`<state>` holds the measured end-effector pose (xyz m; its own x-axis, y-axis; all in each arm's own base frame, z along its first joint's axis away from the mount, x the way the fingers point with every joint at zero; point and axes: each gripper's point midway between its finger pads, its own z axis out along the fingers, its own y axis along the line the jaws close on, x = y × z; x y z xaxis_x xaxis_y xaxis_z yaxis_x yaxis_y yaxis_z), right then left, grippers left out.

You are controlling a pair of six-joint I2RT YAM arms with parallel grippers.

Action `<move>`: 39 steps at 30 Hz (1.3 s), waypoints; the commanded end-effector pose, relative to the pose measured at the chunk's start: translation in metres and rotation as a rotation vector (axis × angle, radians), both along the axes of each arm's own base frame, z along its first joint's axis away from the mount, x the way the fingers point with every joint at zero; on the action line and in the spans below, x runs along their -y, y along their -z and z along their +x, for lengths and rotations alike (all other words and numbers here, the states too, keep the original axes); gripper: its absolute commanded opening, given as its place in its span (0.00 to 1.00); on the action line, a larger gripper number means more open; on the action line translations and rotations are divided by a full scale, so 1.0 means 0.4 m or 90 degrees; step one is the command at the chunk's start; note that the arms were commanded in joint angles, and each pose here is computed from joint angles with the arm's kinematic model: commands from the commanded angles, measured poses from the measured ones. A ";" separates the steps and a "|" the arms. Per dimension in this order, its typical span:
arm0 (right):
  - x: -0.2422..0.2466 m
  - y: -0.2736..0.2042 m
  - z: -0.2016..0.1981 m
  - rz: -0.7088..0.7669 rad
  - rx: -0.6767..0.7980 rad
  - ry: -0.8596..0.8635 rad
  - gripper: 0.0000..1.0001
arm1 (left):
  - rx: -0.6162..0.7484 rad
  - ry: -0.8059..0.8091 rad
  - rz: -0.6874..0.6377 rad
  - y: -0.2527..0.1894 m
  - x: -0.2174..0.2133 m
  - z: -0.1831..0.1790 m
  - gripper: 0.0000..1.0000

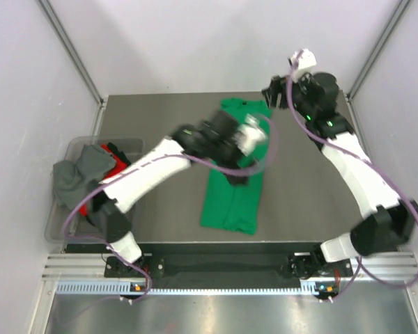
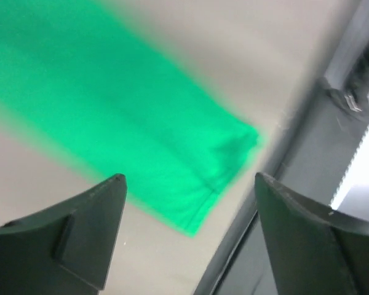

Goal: Fold and stack the t-shirts
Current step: Fold the tshirt

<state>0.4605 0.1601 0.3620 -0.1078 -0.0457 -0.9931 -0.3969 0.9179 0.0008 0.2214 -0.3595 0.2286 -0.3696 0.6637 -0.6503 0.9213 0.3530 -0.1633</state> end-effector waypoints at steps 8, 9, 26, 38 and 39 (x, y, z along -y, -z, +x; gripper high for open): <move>-0.071 0.607 -0.642 0.273 -0.677 -0.199 0.66 | -0.288 -0.386 -0.084 0.210 -0.291 0.069 0.71; -0.076 0.617 -0.671 0.298 -0.714 -0.199 0.66 | -0.298 -0.399 -0.084 0.222 -0.296 0.062 0.71; -0.021 0.796 -0.762 0.269 -0.884 -0.041 0.62 | -0.543 -0.488 -0.060 0.417 -0.330 -0.086 0.61; -0.049 0.840 -0.784 0.241 -0.924 -0.031 0.58 | -0.585 -0.508 -0.036 0.466 -0.332 -0.105 0.56; -0.056 0.839 -0.780 0.245 -0.920 -0.037 0.58 | -0.588 -0.505 -0.032 0.468 -0.329 -0.110 0.56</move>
